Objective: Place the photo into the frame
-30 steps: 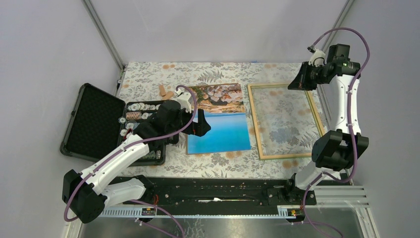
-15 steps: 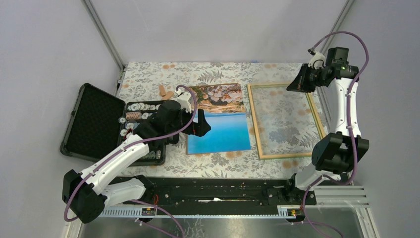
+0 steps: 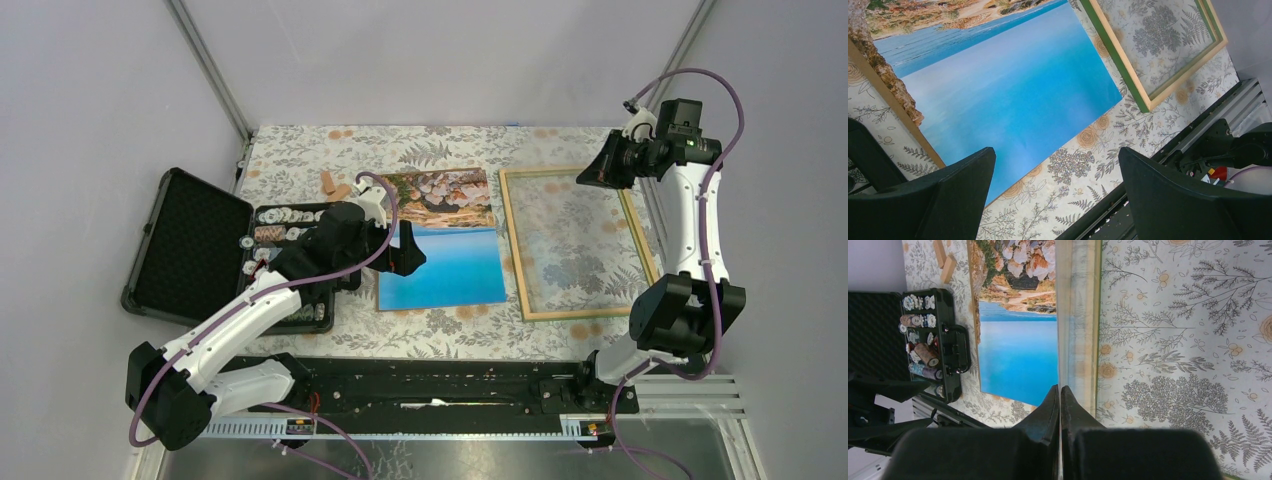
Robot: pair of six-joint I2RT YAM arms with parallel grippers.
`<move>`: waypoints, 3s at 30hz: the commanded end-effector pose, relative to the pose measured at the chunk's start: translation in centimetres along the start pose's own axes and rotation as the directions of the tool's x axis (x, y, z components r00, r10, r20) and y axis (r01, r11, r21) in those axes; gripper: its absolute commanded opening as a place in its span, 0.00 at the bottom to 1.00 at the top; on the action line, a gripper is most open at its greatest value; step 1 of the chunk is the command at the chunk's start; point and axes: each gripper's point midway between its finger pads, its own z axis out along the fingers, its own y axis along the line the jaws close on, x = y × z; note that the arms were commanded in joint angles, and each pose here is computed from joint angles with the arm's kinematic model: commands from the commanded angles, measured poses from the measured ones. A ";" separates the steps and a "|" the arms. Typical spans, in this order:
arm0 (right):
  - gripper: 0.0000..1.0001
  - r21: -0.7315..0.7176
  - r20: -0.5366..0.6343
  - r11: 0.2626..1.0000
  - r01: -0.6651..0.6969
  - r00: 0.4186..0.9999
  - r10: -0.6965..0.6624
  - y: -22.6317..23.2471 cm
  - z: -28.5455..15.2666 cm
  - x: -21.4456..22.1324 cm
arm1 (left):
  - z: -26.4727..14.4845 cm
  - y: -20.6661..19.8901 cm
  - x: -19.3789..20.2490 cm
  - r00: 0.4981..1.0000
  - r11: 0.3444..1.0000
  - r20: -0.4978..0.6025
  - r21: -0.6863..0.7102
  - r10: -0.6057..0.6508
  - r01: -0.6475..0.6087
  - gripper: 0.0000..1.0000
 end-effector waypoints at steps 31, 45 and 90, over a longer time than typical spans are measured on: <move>0.00 0.052 0.042 0.998 -0.036 0.999 0.034 0.3 -0.5 -0.1 | -0.5 -0.7 -1.1 0.999 0.999 0.051 0.040 0.012 -0.014 0.99; 0.01 0.079 0.041 0.996 -0.049 0.998 0.046 -0.3 -0.5 1.2 | -0.5 -0.8 -1.1 0.999 0.999 0.052 0.042 0.012 -0.015 0.99; 0.90 0.350 -0.147 0.926 0.141 0.985 -0.094 -8.7 1.4 2.8 | -0.7 -1.0 -1.1 0.999 0.998 0.051 0.058 0.016 -0.019 0.99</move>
